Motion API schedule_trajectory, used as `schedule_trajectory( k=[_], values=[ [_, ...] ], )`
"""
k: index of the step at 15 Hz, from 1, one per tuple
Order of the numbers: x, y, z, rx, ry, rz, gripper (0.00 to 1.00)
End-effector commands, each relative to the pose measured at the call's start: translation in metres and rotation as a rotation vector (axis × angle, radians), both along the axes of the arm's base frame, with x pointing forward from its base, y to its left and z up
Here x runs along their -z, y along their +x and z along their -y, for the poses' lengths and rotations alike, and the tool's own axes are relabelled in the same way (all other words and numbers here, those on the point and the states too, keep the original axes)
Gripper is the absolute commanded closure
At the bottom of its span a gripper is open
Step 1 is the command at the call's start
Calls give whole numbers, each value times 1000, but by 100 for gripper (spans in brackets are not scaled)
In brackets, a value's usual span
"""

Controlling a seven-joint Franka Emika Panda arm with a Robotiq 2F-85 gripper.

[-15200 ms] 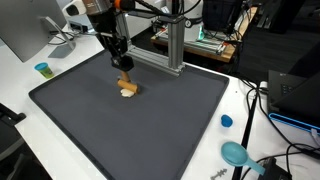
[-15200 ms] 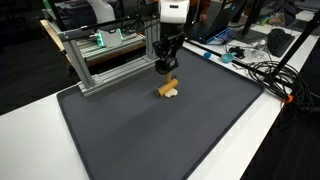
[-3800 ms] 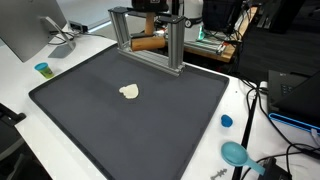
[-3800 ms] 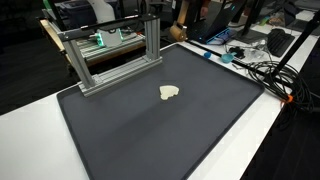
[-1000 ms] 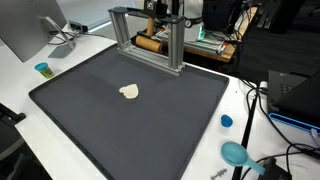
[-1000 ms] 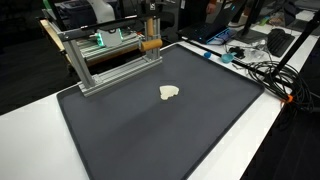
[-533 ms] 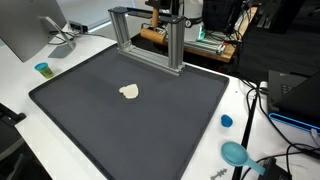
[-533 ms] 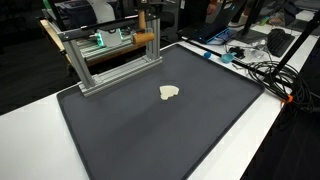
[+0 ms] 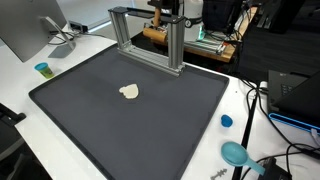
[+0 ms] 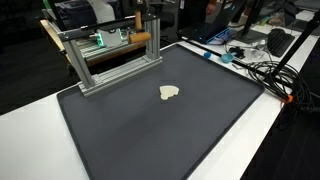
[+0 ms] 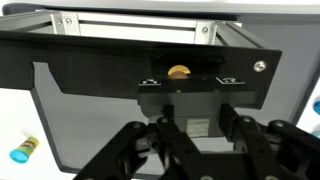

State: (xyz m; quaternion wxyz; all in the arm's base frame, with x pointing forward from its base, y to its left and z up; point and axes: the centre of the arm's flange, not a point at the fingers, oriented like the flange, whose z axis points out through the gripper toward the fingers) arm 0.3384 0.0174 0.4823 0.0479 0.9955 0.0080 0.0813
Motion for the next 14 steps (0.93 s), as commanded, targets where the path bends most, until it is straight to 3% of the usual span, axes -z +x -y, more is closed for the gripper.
schedule_trajectory(
  k=[1, 2, 4, 7, 14],
  values=[
    [10, -3, -6, 11, 65, -41, 49],
    [12, -3, -5, 12, 74, -46, 27],
    [13, -4, -6, 25, 99, -62, 23],
    [8, -8, -4, 49, 113, -71, 4],
    [-17, -14, 10, 93, 36, -117, 0]
  ],
)
